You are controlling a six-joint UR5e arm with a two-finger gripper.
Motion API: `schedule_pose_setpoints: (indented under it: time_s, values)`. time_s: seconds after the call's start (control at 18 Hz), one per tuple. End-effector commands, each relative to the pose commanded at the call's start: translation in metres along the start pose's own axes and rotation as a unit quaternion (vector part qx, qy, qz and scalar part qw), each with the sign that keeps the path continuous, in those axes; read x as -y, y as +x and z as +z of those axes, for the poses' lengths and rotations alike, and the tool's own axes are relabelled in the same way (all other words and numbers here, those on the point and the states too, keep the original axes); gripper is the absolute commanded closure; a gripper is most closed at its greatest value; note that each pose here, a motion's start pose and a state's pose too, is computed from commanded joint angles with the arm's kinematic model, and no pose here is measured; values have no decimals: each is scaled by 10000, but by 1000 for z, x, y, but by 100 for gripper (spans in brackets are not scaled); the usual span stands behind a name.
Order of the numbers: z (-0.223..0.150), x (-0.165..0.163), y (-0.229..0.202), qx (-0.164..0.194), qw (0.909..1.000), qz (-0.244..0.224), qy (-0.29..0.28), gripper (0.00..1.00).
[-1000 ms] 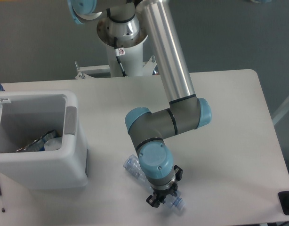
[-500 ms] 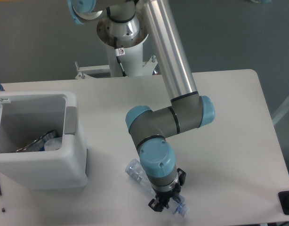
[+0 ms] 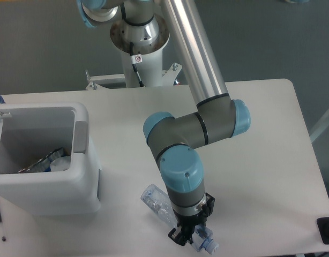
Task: Place the trash in the trash can
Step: 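Lift the bottle and carry it over the trash bin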
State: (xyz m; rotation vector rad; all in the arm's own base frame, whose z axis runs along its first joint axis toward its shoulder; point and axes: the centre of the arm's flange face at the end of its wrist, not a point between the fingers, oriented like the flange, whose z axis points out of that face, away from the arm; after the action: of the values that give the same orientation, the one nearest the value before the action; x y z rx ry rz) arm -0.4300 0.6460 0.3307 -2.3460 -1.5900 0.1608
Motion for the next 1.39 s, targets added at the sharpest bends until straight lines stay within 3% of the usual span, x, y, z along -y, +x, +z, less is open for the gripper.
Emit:
schedule_pose_setpoints:
  time_s: [0.33,0.72,1.0,1.22,1.39]
  values:
    - [-87,-6,9,-779,9957,441,229,45]
    - [-159,-27,23,-1191,9865,956,587,45]
    - [-215,-30,25,-1829,9642,1650,984,45]
    - [-249,-23,23,-1977,9484,2020,1440,45]
    - [-283,-21,27,-2293,9351,2136,1654,45]
